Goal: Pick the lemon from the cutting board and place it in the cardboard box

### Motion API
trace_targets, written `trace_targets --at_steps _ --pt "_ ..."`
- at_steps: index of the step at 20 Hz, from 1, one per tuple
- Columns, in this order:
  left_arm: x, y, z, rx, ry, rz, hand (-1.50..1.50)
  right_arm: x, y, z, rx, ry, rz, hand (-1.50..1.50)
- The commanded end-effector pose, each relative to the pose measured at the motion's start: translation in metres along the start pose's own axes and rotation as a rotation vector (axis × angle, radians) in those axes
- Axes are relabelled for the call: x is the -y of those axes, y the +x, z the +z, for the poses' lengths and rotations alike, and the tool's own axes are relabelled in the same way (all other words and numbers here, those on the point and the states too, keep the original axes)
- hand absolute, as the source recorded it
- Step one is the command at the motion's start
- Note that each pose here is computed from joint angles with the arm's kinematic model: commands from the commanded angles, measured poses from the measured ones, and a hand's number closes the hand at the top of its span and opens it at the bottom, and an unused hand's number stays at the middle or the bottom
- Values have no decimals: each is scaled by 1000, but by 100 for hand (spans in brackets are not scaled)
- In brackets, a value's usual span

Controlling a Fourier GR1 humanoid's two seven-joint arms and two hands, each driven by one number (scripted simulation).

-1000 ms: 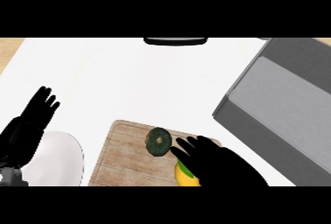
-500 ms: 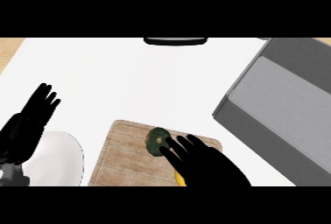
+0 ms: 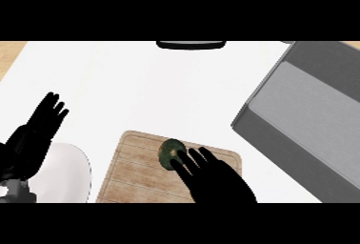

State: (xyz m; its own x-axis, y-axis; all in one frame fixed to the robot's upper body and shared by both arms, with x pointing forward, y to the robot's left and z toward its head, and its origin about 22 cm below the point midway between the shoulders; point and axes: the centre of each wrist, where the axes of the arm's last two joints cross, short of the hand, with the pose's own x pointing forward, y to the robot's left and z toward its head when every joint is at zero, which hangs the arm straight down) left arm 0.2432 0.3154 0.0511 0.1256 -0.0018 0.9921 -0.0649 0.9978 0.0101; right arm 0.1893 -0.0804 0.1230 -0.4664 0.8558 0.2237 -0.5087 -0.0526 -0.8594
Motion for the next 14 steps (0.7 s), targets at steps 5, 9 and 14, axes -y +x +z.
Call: trace_targets --at_steps 5,9,14 --pt "-6 6 -16 6 10 13 0 -1 16 -6 -51 7 33 -150" --pt "-17 -3 -13 -6 -14 11 0 -7 4 -14 -42 37 46 -150" --pt "7 -5 5 3 1 3 0 -18 -11 -29 -62 73 53 -150"
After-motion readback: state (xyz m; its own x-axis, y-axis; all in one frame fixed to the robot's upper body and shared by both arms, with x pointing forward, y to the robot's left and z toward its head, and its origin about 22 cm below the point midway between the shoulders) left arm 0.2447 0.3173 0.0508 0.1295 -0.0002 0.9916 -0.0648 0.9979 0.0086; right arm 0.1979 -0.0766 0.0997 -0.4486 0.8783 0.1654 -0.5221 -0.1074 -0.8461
